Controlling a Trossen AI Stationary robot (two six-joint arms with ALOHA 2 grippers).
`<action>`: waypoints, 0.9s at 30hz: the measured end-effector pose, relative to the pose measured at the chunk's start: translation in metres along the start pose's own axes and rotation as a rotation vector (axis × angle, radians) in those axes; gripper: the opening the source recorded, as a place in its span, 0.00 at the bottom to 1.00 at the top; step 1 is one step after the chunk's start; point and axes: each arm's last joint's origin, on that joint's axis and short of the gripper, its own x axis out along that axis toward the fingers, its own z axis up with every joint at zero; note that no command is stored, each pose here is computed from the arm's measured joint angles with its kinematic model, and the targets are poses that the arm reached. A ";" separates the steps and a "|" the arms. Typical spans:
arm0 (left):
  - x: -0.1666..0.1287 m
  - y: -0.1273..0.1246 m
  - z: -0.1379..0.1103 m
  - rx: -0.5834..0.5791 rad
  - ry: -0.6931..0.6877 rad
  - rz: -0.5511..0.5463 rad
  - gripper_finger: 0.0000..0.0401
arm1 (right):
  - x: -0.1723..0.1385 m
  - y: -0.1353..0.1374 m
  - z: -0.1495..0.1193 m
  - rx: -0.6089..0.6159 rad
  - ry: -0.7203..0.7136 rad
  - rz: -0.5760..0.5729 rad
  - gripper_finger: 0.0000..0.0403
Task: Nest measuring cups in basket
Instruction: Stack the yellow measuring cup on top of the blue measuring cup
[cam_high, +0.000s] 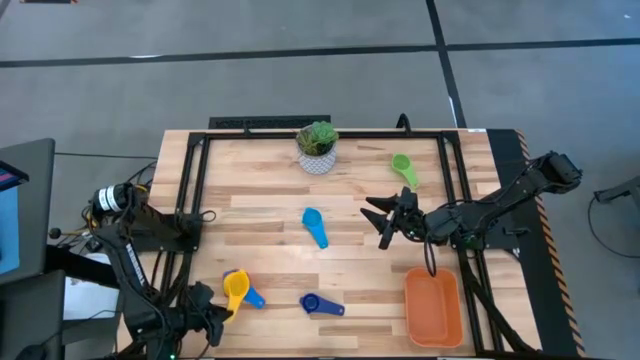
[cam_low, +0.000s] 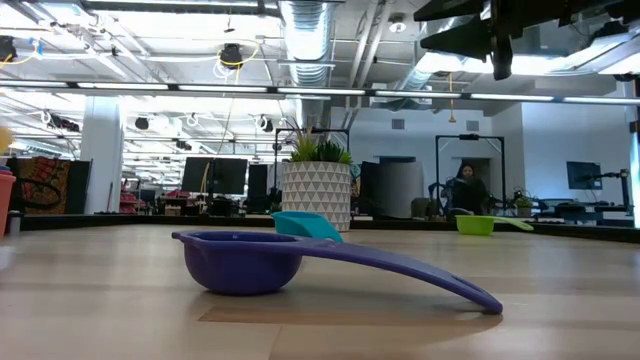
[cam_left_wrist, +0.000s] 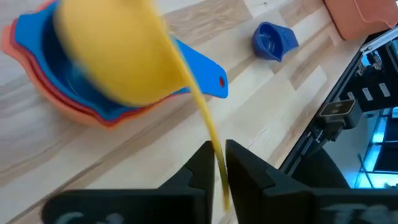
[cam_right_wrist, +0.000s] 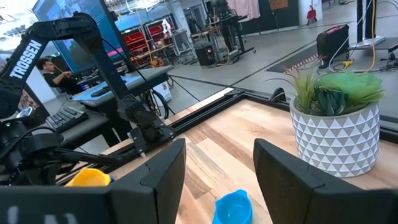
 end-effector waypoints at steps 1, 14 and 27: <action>0.000 0.000 0.000 0.003 -0.001 0.003 0.11 | 0.000 0.000 0.000 0.005 0.001 0.002 0.52; 0.011 -0.003 0.009 -0.022 -0.010 0.057 0.31 | 0.000 0.000 0.000 0.014 0.001 0.002 0.53; 0.007 -0.007 0.021 -0.062 0.038 0.095 0.21 | 0.000 0.000 -0.001 0.016 0.007 0.001 0.52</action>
